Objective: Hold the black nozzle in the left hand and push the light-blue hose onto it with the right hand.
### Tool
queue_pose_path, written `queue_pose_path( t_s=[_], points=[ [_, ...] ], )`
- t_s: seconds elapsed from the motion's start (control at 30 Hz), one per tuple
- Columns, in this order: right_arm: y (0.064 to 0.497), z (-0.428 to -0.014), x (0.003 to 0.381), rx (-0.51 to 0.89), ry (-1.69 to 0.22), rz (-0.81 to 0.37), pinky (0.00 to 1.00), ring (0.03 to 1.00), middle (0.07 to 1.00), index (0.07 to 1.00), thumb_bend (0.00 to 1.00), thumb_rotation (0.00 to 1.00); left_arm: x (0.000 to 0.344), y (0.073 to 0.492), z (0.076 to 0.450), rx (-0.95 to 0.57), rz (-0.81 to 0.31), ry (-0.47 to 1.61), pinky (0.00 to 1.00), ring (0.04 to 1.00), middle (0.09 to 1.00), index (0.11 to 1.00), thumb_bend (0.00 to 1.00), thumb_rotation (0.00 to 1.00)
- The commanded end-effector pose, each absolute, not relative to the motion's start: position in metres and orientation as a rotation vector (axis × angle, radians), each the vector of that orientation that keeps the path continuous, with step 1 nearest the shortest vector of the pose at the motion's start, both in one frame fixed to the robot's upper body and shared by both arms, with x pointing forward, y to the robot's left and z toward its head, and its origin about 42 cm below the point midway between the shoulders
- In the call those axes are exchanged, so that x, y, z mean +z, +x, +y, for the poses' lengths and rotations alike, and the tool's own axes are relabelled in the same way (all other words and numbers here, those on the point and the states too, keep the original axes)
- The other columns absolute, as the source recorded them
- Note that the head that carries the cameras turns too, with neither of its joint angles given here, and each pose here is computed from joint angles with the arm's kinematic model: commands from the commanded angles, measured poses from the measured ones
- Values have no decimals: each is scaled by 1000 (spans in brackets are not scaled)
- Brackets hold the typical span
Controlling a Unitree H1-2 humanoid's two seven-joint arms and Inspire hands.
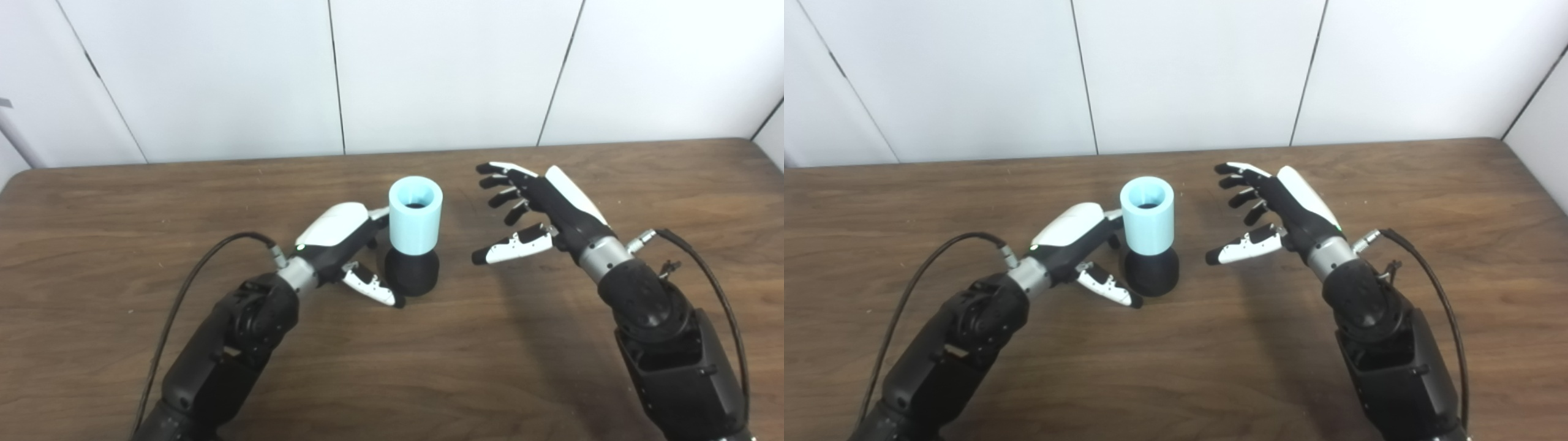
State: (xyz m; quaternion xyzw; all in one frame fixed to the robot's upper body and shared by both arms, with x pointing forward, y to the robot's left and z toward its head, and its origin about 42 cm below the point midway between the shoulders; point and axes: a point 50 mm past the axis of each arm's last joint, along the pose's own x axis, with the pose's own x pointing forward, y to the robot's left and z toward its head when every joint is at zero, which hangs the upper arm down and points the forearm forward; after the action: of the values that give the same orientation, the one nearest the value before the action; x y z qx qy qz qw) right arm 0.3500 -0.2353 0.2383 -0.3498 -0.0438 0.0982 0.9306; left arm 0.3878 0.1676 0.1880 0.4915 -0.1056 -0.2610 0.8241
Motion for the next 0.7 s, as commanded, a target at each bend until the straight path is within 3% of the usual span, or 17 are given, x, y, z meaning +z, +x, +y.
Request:
queue_pose_path(
  t_s=[0.0, 0.23, 0.33, 0.47, 0.67],
  points=[
    [352, -233, 254, 181, -703, -174, 545, 713, 810, 855, 728, 7, 194, 393, 193, -464, -183, 1079, 970, 933, 910, 904, 1000, 198],
    [352, -234, 254, 192, -682, -176, 539, 710, 810, 856, 727, 0, 190, 387, 218, -402, -139, 1044, 961, 932, 914, 896, 983, 148],
    [352, -236, 253, 192, -675, -177, 539, 710, 809, 854, 727, 0, 193, 384, 227, -369, -135, 1004, 858, 894, 901, 881, 924, 80],
    [351, -242, 250, 168, -630, -180, 537, 690, 771, 816, 711, 0, 199, 373, 234, -238, -148, 808, 660, 775, 797, 794, 754, 25],
    [347, -243, 243, 89, -536, -203, 534, 632, 691, 725, 666, 0, 194, 361, 226, -118, -192, 405, 586, 701, 717, 751, 633, 1]
  ],
)
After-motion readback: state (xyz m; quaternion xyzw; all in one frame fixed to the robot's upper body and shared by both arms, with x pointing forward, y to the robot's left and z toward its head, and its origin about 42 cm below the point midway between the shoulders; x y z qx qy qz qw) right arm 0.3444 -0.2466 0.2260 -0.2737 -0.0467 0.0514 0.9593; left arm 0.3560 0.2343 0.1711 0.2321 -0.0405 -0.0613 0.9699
